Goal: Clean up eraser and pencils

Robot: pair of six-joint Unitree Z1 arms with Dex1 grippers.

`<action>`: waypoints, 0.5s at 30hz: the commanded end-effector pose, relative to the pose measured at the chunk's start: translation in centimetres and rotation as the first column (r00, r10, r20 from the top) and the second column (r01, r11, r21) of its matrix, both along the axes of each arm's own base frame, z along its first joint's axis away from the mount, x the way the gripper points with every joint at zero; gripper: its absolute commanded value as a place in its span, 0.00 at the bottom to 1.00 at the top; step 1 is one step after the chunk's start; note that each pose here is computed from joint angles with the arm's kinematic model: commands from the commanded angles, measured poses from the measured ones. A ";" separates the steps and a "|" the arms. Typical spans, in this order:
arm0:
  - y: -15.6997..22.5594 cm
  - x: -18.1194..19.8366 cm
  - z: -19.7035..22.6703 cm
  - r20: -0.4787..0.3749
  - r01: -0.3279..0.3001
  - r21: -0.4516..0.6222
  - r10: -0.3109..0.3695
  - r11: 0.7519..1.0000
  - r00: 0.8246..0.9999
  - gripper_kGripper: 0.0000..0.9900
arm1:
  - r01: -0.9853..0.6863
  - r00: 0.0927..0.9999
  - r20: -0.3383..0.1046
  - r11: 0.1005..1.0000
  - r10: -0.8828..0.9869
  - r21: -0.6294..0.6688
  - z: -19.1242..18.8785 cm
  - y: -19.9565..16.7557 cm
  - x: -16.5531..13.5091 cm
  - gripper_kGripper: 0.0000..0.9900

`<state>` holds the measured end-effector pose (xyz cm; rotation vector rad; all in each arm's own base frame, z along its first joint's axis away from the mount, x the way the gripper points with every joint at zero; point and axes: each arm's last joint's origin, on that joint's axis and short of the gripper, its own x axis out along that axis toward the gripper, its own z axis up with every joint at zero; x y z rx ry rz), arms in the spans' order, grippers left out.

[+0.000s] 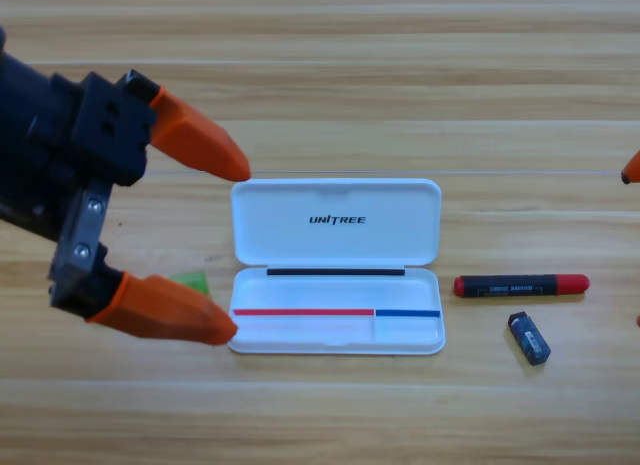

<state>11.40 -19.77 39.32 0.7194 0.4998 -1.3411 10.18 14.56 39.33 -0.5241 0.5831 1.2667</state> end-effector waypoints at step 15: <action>-0.8 0.1 -2.4 -0.032 0.025 0.094 -0.022 0.995 0.999 1.00 | 0.397 0.914 0.131 0.912 -0.383 -0.103 -0.5 -2.7 0.3 0.99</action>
